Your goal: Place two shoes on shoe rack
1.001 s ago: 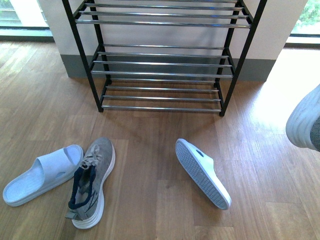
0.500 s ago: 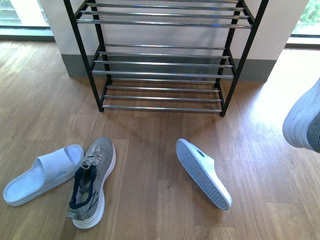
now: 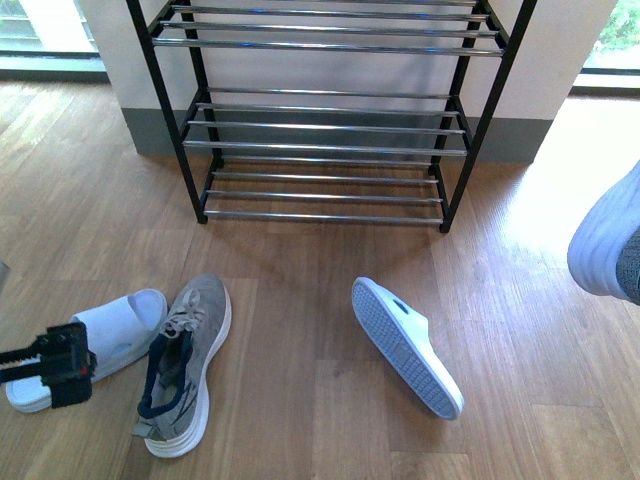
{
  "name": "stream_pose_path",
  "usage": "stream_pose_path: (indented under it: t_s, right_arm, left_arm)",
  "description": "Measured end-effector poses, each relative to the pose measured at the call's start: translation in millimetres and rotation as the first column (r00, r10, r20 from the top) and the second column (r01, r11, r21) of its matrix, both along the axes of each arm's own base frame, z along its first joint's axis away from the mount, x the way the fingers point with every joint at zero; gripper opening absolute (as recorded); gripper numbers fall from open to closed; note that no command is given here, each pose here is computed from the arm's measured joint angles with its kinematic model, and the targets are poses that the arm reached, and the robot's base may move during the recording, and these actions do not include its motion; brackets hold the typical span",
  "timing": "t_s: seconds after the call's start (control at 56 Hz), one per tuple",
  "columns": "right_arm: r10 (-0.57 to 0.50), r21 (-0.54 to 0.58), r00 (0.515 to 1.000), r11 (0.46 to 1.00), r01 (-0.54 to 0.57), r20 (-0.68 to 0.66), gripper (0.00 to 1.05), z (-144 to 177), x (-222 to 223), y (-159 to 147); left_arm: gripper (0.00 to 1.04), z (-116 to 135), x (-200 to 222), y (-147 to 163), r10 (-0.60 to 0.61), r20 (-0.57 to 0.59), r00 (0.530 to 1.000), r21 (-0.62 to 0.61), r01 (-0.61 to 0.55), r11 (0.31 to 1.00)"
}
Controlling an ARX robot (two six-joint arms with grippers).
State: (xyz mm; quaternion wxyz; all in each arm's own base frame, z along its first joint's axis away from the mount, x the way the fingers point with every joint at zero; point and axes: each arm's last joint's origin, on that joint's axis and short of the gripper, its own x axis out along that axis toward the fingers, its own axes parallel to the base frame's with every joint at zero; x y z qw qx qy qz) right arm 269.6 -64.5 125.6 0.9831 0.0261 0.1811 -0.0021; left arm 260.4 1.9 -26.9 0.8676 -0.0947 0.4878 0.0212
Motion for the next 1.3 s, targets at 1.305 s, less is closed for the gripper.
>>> stream_pose_path:
  t_s: [1.305]
  right_arm:
    - [0.0, 0.0, 1.0, 1.0, 0.0, 0.0, 0.02, 0, 0, 0]
  left_arm:
    - [0.71, -123, 93, -27, -0.215, -0.186, 0.959, -0.017, 0.216, 0.976]
